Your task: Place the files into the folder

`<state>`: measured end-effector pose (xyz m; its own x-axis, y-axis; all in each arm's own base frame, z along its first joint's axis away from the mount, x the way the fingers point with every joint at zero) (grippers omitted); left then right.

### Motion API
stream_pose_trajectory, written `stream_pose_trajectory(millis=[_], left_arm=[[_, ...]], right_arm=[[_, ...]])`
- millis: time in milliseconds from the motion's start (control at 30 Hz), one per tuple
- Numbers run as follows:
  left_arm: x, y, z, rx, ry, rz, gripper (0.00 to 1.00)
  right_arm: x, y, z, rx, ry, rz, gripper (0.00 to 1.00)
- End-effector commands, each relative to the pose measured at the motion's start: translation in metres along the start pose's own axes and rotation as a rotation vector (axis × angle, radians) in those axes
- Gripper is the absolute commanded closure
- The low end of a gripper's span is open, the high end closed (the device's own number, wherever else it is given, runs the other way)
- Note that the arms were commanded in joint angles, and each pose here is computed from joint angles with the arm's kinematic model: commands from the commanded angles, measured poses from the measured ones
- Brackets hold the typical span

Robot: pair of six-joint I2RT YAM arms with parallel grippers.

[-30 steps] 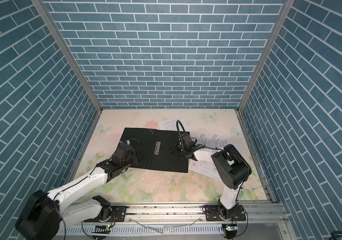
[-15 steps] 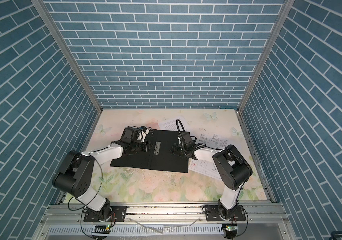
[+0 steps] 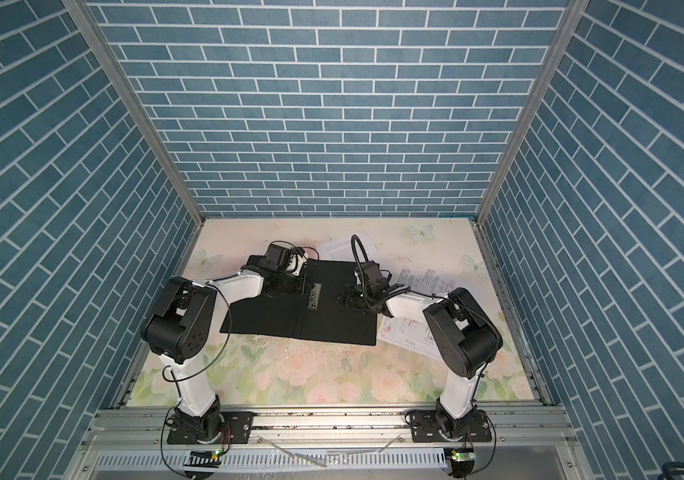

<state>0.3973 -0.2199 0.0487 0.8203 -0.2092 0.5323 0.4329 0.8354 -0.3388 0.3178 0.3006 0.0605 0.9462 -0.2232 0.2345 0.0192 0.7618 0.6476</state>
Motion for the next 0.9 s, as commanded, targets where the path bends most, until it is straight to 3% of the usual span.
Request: stream_pose_trajectory(millis=[0, 367, 633, 767, 867], left_arm=[[-0.006, -0.001, -0.005, 0.026, 0.041, -0.024, 0.78], [-0.006, 0.008, -0.013, 0.068, 0.04, 0.006, 0.84], [0.005, 0.005, -0.018, 0.031, 0.007, 0.046, 0.84], [0.009, 0.007, -0.019, 0.011, -0.015, 0.081, 0.84], [0.009, 0.009, -0.016, 0.028, -0.015, 0.073, 0.78]], right_arm=[[0.005, 0.009, -0.001, 0.006, 0.006, 0.024, 0.46], [0.005, 0.009, 0.0, 0.002, 0.01, 0.028, 0.46], [0.003, 0.006, 0.002, -0.007, 0.006, 0.027, 0.46], [0.001, 0.004, 0.003, -0.012, 0.006, 0.026, 0.46], [0.0, 0.002, 0.003, -0.015, 0.007, 0.027, 0.46]])
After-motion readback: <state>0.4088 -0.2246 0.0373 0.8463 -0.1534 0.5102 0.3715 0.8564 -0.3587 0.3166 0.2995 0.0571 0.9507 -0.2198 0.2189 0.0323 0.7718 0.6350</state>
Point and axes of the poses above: each gripper's point midway between its finger pads, its own z axis back along the fingers, its own y axis along the line the jaws close on, x = y × z, the point moved 1 cm from there along z, back along the fingers, and after that the axes turned 7 degrees about -z, right-handed, at the moved point
